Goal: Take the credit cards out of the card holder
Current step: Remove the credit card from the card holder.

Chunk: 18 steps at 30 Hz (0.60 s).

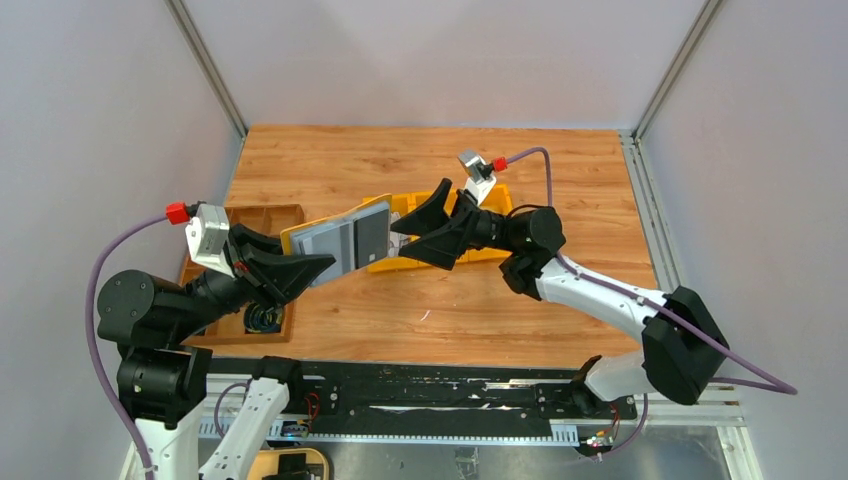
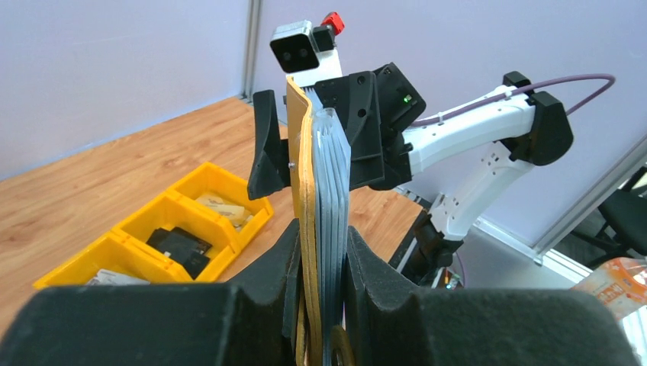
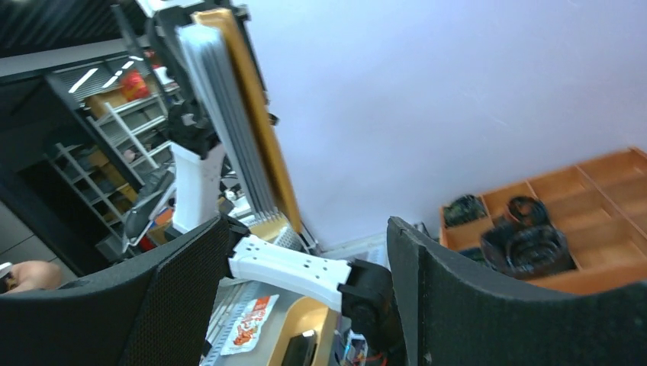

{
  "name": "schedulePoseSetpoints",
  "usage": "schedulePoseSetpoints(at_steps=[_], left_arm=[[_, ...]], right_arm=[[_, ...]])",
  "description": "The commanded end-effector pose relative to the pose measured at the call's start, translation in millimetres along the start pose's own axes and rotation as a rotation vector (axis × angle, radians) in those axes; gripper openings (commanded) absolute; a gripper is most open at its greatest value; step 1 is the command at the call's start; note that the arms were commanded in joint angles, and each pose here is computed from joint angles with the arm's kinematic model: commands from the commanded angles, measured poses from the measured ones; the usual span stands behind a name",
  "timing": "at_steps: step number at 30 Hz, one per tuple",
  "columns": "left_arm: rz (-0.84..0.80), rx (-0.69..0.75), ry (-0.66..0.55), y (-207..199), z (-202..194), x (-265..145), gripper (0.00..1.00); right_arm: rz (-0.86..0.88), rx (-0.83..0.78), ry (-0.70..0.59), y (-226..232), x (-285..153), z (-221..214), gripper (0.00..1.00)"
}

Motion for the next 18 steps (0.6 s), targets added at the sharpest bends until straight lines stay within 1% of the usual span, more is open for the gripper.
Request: schedulePoseSetpoints(at_steps=[1, 9, 10, 11, 13, 16, 17, 18], left_arm=[[-0.042, -0.007, -0.036, -4.6, 9.8, 2.5, 0.0], [-0.035, -0.011, -0.021, -5.6, 5.3, 0.1, 0.0], [-0.03, -0.017, -0.017, -4.7, 3.1, 0.2, 0.0], [-0.024, -0.02, -0.013, -3.7, 1.0, 0.1, 0.0], [-0.005, -0.02, 0.0, -1.6, -3.6, -0.8, 0.0], [0.025, -0.022, 0.035, 3.2, -12.8, -1.8, 0.0], [0.033, -0.023, 0.048, 4.7, -16.7, -2.2, 0.01], [0.04, -0.023, 0.063, 6.2, -21.2, -2.8, 0.08]], right_arm=[[0.208, -0.044, -0.013, 35.7, 15.7, 3.8, 0.79], [0.229, -0.076, 0.038, 48.2, 34.8, -2.4, 0.8], [0.227, -0.08, 0.045, 49.4, 36.2, -4.0, 0.78], [0.224, -0.081, 0.051, 50.9, 37.2, -5.4, 0.74], [0.216, -0.074, 0.059, 53.0, 37.7, -5.8, 0.59], [0.134, -0.044, 0.1, 46.0, 38.7, -7.6, 0.25], [0.1, -0.044, 0.119, 43.8, 38.5, -8.1, 0.15], [0.066, -0.049, 0.139, 41.2, 37.7, -8.9, 0.05]])
Point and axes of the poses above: each gripper's point midway between its finger pads, its own x axis out along the fingers, its own y axis along the line the jaws close on, z = x × y, the point moved 6 cm from there along -x, back along the fingers, and after that the axes turned 11 degrees about x, right-handed, at the moved point
